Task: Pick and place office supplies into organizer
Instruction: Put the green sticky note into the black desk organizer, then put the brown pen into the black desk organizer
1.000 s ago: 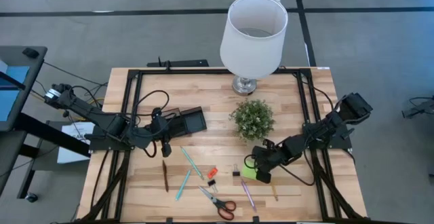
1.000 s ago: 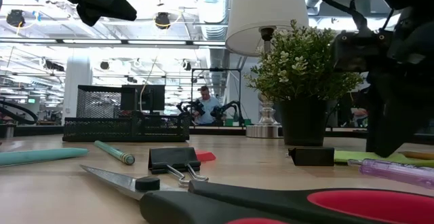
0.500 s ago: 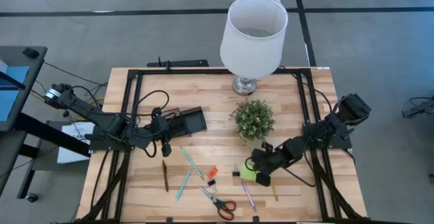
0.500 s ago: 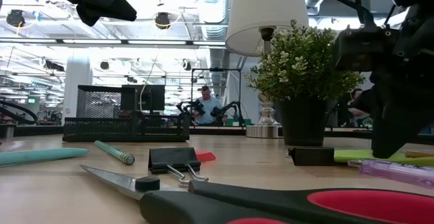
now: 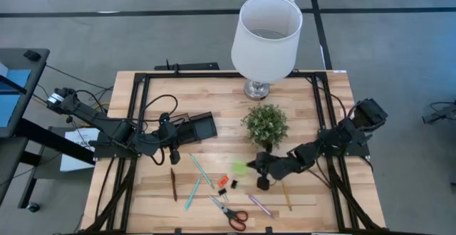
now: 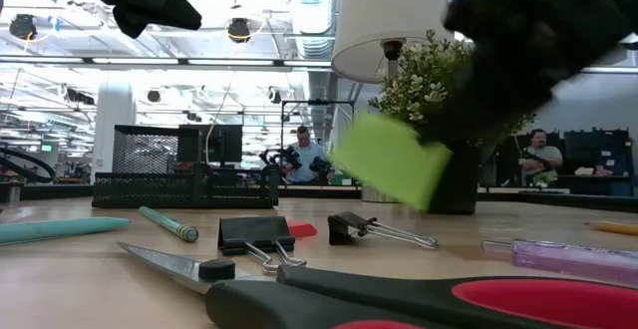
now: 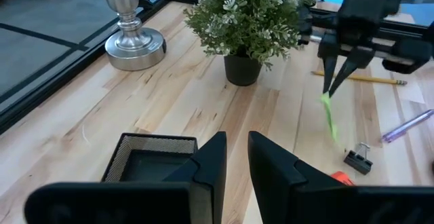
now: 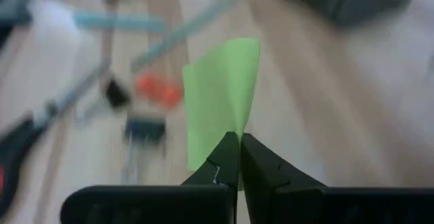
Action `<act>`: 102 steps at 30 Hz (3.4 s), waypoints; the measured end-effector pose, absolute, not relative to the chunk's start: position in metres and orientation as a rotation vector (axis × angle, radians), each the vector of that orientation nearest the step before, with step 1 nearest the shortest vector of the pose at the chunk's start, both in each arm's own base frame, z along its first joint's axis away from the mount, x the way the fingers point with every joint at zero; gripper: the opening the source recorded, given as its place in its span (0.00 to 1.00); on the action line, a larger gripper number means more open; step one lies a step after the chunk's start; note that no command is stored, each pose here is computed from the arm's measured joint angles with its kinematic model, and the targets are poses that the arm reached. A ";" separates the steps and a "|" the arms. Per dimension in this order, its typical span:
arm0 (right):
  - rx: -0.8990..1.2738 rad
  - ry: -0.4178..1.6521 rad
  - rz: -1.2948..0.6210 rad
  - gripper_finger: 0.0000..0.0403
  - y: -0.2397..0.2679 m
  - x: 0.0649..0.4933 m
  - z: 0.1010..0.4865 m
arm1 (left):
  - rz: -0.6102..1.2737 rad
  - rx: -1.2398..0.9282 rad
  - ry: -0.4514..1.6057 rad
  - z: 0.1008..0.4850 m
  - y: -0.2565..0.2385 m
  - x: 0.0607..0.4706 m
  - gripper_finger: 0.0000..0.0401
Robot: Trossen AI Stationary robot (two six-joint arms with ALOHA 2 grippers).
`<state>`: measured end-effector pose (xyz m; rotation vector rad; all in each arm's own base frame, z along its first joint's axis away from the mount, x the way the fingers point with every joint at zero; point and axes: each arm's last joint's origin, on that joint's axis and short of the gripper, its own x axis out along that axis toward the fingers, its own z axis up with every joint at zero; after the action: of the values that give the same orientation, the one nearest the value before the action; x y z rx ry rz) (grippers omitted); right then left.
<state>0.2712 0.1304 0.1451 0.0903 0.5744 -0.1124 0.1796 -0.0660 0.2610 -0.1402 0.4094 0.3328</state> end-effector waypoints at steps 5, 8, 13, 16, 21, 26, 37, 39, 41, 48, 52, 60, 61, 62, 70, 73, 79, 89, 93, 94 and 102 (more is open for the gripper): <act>0.007 0.336 -0.117 0.00 0.116 0.303 0.182 | 0.349 -0.137 0.401 0.261 -0.066 0.180 0.14; 0.024 0.257 -0.210 0.00 0.095 0.322 0.203 | 0.391 -0.123 0.383 0.262 -0.064 0.179 0.14; 0.115 0.175 -0.264 0.00 0.060 0.357 0.229 | 0.451 -0.064 0.373 0.278 -0.062 0.178 0.14; 0.115 0.183 -0.236 0.00 0.058 0.382 0.233 | 0.487 -0.006 0.380 0.291 -0.060 0.176 0.14; -0.024 0.387 -0.310 0.00 0.051 0.419 0.233 | 0.554 0.081 0.387 0.311 -0.057 0.171 0.14; 0.013 0.624 -0.393 0.00 0.016 0.441 0.226 | 0.558 0.125 0.420 0.323 -0.054 0.167 0.14; 0.163 0.874 -0.281 0.00 -0.050 0.456 0.209 | 0.558 0.163 0.484 0.319 -0.052 0.162 0.14; 0.184 0.891 -0.276 0.00 -0.057 0.454 0.209 | 0.559 0.165 0.489 0.318 -0.052 0.162 0.14; 0.191 0.903 -0.271 0.00 -0.060 0.452 0.208 | 0.559 0.165 0.490 0.318 -0.052 0.162 0.14; 0.200 0.899 -0.138 0.00 -0.062 0.453 0.210 | 0.559 0.164 0.490 0.318 -0.052 0.162 0.14; 0.155 0.897 -0.111 0.00 -0.059 0.453 0.210 | 0.560 0.163 0.490 0.318 -0.052 0.162 0.14; 0.107 0.830 -0.076 0.09 -0.050 0.460 0.215 | 0.563 0.145 0.485 0.318 -0.052 0.162 0.14; 0.101 0.831 -0.073 0.11 -0.050 0.460 0.214 | 0.563 0.145 0.485 0.318 -0.052 0.162 0.14; 0.092 0.832 -0.069 0.13 -0.049 0.459 0.214 | 0.563 0.145 0.485 0.318 -0.052 0.162 0.14; 0.043 0.836 -0.141 0.28 -0.050 0.459 0.214 | 0.562 0.143 0.485 0.318 -0.052 0.162 0.14; 0.037 0.818 -0.156 0.31 -0.051 0.460 0.216 | 0.562 0.143 0.485 0.318 -0.052 0.162 0.14; 0.036 0.769 -0.125 0.31 -0.042 0.457 0.234 | 0.438 0.064 0.565 0.313 -0.055 0.161 0.14; -0.039 0.651 0.058 0.29 -0.005 0.425 0.305 | 0.262 -0.443 0.939 0.271 -0.068 0.157 0.14; -0.078 0.604 0.104 0.29 0.012 0.414 0.325 | 0.391 -0.675 1.089 0.245 -0.071 0.157 0.14; -0.086 0.595 0.112 0.29 0.015 0.410 0.330 | 0.398 -0.720 1.125 0.239 -0.074 0.158 0.14; -0.143 0.693 0.174 0.29 0.031 0.378 0.348 | 0.341 -1.005 1.354 0.212 -0.111 0.174 0.14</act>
<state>0.3775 0.0311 0.3483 -0.1428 0.6930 0.1742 0.1736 -0.1113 0.2121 -1.0050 1.3544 0.3415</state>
